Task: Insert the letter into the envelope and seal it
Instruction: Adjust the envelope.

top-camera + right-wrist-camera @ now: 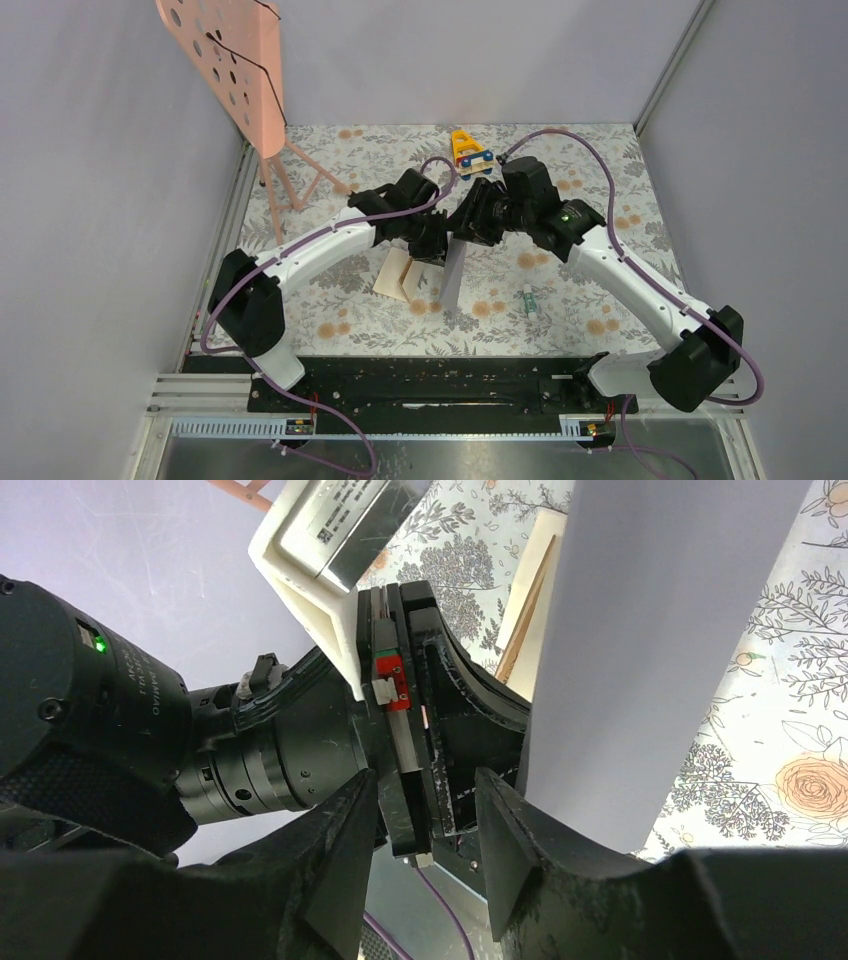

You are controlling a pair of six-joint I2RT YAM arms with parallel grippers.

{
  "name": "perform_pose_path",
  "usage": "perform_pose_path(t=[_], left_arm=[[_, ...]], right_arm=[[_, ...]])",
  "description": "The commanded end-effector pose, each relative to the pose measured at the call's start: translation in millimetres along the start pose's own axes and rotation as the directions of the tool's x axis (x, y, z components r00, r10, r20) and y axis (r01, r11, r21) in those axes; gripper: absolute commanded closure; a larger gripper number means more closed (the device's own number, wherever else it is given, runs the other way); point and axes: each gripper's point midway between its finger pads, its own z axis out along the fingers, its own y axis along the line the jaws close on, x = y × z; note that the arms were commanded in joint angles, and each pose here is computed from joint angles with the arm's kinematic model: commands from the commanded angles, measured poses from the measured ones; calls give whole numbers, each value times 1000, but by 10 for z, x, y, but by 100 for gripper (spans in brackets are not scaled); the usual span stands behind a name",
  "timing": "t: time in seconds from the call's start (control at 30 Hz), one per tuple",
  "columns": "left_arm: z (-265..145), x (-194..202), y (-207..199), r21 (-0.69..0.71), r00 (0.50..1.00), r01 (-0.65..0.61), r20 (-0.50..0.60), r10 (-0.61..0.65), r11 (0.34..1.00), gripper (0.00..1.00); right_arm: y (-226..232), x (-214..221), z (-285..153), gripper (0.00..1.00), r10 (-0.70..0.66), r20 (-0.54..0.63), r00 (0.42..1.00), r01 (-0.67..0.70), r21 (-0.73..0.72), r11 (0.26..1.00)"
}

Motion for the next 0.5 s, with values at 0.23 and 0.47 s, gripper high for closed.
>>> perform_pose_path(t=[0.23,0.47], left_arm=[[-280,-230,-273,83,994,-51,105,42,995,100],[-293,-236,-273,81,993,-52,111,43,995,100]], right_arm=[[-7,-40,-86,52,7,28,1000,-6,-10,1000],[-161,-91,-119,52,-2,70,998,-3,69,998]])
